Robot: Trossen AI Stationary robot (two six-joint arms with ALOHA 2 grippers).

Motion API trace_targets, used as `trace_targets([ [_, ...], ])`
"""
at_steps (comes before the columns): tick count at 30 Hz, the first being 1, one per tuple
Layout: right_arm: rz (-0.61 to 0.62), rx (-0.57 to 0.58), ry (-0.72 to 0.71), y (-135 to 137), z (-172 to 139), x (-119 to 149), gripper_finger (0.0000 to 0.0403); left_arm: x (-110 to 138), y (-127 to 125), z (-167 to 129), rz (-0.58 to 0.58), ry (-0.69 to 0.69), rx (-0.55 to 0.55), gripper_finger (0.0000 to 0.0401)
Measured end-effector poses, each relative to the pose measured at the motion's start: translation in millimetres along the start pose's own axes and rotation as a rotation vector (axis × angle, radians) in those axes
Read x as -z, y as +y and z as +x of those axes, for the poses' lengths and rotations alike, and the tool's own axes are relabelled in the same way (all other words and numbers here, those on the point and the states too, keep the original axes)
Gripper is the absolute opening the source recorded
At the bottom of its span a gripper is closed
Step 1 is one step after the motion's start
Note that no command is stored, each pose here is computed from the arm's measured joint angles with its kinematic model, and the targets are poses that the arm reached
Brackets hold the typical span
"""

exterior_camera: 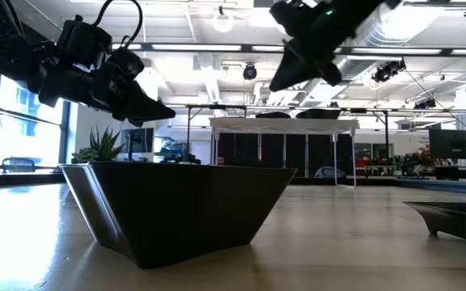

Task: Pick & Place Mini shaped plates
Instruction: Stack the square plate on top of the stacked square plates on the shelf

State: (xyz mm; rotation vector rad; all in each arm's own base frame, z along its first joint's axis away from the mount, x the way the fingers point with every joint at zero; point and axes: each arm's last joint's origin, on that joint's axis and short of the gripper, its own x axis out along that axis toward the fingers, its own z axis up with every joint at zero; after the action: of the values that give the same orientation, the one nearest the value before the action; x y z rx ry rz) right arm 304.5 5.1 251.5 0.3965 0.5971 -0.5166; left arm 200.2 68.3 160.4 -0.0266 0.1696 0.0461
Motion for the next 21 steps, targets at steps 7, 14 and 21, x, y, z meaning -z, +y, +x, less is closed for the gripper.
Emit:
trace_targets([
  [7, -0.029, -0.139, 0.111, 41, -24, 47, 0.0016, -1, 0, 0, 0.012, -0.005, -0.001, 0.0005],
  [14, -0.020, -0.249, 0.208, 65, -45, 74, 0.0060, 0, 1, 0, 0.017, -0.004, -0.028, 0.0005],
  [21, -0.103, -0.331, 0.401, 81, -46, 109, 0.0112, 0, 1, 0, 0.038, 0.006, -0.029, 0.0005],
])
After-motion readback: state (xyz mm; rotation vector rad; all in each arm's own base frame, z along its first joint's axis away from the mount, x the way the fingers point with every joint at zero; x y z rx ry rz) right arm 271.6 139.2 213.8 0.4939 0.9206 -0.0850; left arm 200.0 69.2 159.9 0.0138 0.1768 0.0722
